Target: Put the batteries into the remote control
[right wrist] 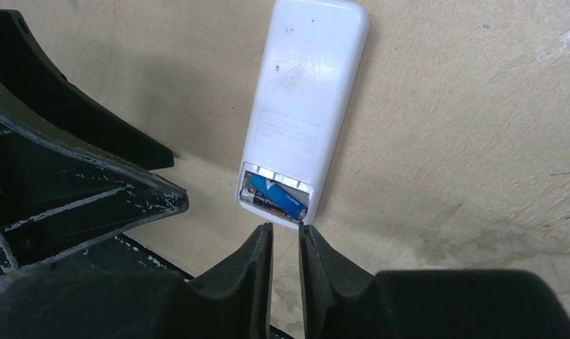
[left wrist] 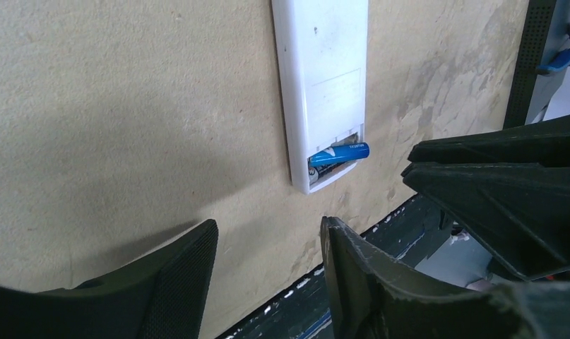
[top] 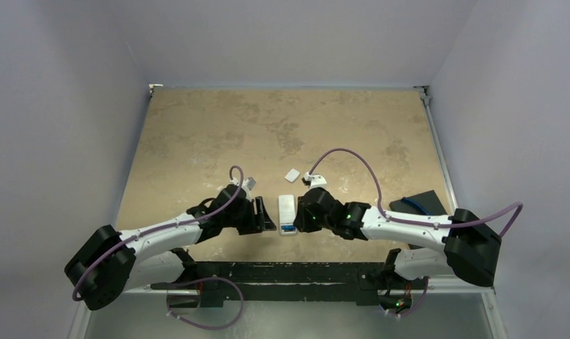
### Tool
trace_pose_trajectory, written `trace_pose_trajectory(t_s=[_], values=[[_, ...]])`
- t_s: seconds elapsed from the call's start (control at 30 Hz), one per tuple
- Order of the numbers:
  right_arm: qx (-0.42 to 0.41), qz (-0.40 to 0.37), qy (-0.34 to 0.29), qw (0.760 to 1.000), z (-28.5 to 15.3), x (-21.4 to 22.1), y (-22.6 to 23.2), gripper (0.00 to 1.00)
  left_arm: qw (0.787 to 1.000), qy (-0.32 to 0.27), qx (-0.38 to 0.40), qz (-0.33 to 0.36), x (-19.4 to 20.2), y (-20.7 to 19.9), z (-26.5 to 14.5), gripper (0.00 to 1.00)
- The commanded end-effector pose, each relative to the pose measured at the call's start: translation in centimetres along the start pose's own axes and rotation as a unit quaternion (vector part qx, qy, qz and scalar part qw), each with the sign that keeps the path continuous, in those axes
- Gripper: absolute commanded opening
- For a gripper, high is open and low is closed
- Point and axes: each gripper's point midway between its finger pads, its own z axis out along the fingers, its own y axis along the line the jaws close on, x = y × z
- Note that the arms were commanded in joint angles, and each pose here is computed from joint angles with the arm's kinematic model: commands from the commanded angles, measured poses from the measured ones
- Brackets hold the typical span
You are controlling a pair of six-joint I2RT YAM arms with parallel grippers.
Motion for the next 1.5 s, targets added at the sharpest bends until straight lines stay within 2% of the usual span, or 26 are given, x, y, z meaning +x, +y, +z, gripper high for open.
trace_pose_trajectory(t_s=[0.0,0.3,1.47], values=[[-0.002,0.032,-0.02,0.999,0.5,-0.8,0.4,0.27,0.999,-0.016,0.034,0.02,-0.9,-1.4,0.5,0.52],[0.012,0.04,-0.011,0.999,1.3,-0.3,0.0,0.26,0.999,-0.018,0.024,0.02,-1.0,-0.9,1.2,0.4],[0.015,0.041,0.0,0.999,2.6,0.2,0.2,0.21,0.998,0.002,0.053,0.018,-1.1,-2.2,3.1,0.29]])
